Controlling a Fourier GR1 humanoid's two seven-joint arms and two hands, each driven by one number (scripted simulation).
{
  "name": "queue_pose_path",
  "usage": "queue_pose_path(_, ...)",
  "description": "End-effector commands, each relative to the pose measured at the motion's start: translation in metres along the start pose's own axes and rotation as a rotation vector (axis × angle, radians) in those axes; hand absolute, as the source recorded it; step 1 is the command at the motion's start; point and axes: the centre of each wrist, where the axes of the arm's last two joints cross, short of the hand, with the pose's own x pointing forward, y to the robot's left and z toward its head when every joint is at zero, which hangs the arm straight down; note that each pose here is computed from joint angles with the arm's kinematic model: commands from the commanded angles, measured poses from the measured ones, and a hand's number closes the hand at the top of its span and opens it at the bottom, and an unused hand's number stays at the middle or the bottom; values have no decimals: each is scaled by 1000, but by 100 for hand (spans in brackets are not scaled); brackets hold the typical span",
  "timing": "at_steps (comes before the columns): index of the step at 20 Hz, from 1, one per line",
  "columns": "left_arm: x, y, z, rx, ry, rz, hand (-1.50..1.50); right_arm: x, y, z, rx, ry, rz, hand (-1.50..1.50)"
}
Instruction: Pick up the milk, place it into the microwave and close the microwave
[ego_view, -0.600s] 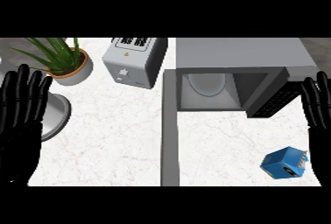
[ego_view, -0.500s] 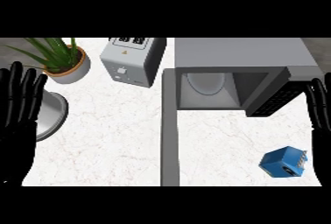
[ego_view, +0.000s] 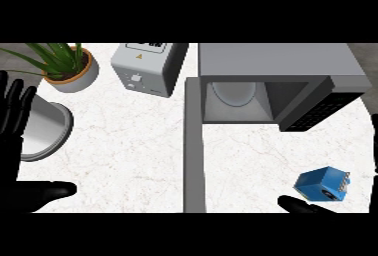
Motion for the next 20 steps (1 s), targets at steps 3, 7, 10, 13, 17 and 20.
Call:
queue_pose_path(3,11,21,35,4,34,11,-150,18,11,17,-58,48,55,-150)
queue_pose_path(7,14,44,48,-4,34,25,-150,19,8,30,-88,75,101,-150)
queue_pose_path(10,30,40,49,-20,29,17,-150,10,17,38,-123,98,118,-150)
queue_pose_path(13,25,69,56,10,35,36,-150,17,4,37,-153,142,108,-150)
queue_pose_path(17,32,52,64,9,56,32,-150,-4,-1,45,-124,151,126,-150)
queue_pose_path(20,32,63,69,-5,29,34,-150,-26,-2,50,-155,169,112,-150)
